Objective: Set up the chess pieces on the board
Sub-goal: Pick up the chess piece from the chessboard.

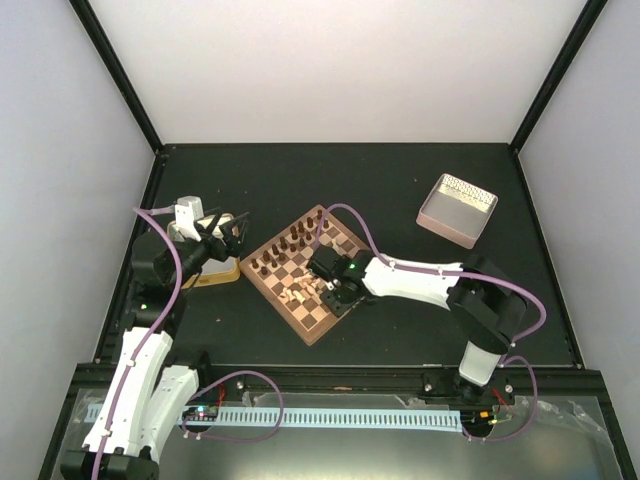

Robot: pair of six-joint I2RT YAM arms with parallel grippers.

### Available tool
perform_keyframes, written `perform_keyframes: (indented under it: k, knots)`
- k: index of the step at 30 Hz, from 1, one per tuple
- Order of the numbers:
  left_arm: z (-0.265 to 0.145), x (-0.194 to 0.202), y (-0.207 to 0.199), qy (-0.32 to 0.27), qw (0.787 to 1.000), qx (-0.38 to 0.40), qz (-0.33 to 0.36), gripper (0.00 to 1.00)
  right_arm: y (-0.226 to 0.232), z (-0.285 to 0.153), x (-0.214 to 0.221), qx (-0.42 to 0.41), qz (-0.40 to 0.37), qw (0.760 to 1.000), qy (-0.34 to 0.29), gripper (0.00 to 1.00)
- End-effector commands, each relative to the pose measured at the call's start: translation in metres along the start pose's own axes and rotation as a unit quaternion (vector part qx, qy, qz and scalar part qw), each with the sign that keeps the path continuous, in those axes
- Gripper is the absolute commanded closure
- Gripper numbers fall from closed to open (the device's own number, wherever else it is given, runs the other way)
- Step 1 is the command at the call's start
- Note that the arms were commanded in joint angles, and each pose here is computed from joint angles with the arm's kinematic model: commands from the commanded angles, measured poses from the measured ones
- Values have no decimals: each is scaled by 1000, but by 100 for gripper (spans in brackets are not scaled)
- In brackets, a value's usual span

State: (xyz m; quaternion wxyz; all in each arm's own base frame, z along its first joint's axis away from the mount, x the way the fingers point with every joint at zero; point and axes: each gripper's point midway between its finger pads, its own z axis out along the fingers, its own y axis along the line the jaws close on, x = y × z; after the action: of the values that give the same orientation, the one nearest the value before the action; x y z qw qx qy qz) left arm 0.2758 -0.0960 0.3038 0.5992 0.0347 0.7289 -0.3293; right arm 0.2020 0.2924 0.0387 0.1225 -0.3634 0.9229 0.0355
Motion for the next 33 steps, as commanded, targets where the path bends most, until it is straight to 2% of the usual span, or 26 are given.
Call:
perform_keyframes:
  k: [1,5,11,15,18,22,25,30,33]
  knots:
    - [-1,-4,1,-6,1000,-5,3,2,-12,4,-7,44,-29,999,0,47]
    - [-2,-4,1,-7,1000,-5,3,2,-1,9,-3,13,-32,999,6,57]
    - [-1,-4,-1,-4,1000,1,1,2,5,11,4,-8,-18,1000,10,81]
    - [1,-1,-4,5,1000,13,-8,2,3,9,1,-6,-10,1000,-11,88]
    - [4,7,-6,24,999,25,-25,2,2,5,-11,-5,-6,999,-52,91]
    - [10,36,-12,82,991,65,-78,2,6,-24,-40,-30,1,986,-163,92]
    - [18,67,-25,148,975,112,-125,3,11,-51,-56,-60,6,967,-246,92]
    - [32,124,-47,267,936,145,-176,14,13,-75,-64,-84,10,944,-320,92]
    - [36,145,-68,314,914,173,-190,20,11,-85,-63,-88,18,932,-350,92]
